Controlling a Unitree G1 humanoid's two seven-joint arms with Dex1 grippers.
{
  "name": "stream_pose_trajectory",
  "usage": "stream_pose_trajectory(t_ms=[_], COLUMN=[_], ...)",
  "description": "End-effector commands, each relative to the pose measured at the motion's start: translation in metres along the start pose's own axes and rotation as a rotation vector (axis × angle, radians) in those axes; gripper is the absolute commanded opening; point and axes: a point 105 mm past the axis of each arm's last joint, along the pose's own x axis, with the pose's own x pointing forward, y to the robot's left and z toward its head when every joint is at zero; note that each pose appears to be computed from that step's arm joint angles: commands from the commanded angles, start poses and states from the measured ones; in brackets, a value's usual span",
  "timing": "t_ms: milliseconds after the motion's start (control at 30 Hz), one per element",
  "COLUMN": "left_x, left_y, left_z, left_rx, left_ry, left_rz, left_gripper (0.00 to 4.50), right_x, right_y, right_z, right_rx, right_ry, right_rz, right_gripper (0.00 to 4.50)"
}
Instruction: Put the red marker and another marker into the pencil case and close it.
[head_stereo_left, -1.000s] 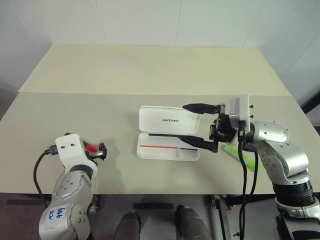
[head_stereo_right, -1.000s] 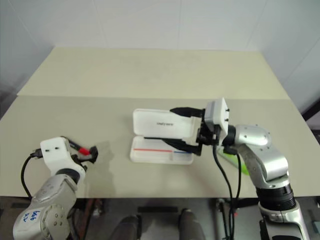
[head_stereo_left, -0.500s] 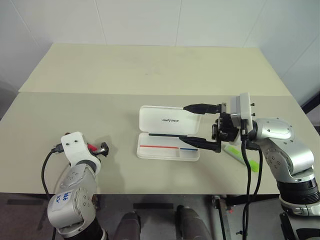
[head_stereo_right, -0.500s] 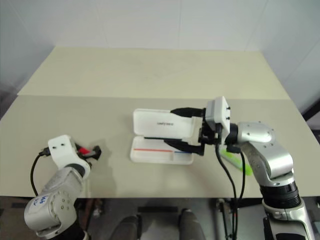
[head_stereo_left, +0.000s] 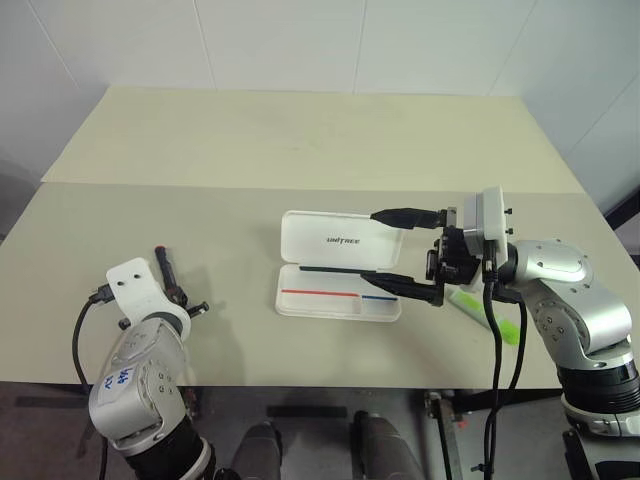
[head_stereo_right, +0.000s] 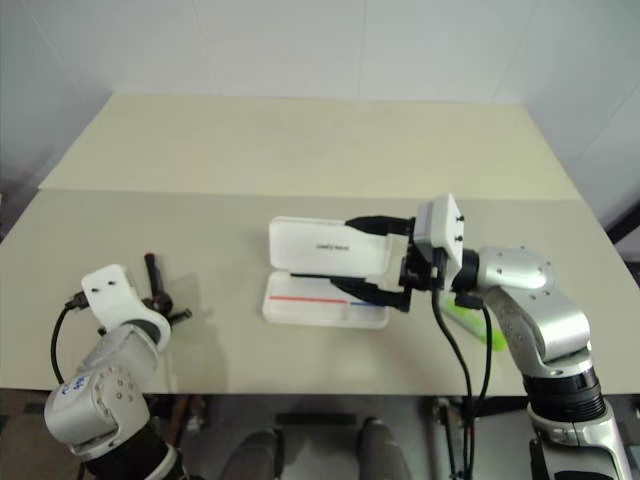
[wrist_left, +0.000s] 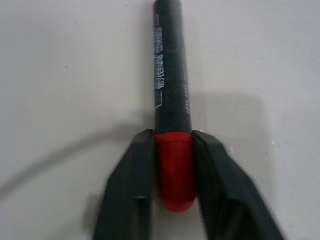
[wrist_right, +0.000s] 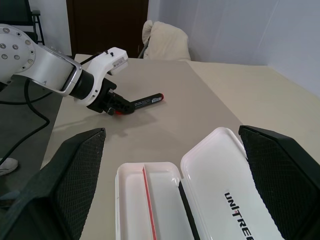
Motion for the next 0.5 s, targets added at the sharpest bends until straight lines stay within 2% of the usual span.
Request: stream_pose_trajectory(t_ms=[33, 133, 267, 400, 500], left_x=[0.002, 0.003, 0.000, -0.012, -0.022], left_y=[0.000, -0.001, -0.006, -0.030, -0.049], left_z=[0.009, 0.017, 0.049, 0.088, 0.103], left_rx=[0.019, 0.012, -0.016, 0.041, 0.104], left_ry=[-0.046, -0.097, -0.267, -0.479, -0.580], left_rz=[0.006, -0.003, -0.056, -0.232, -0.372], left_gripper=[0.57, 0.57, 0.57, 0.57, 0.57], right_x=[-0.005, -0.005, -0.005, -0.008, -0.011], right_y=[-0.002, -0.003, -0.004, -0.006, -0.006], right_z=[0.014, 0.014, 0.014, 0.012, 0.011], right_rx=[-0.061, -0.062, -0.063, -0.060, -0.059], right_ry=[-0.031, -0.030, -0.031, -0.024, -0.015], right_rz=[-0.020, -0.022, -0.028, -0.042, -0.053], right_gripper=[4.50, 4.50, 4.50, 4.50, 4.50])
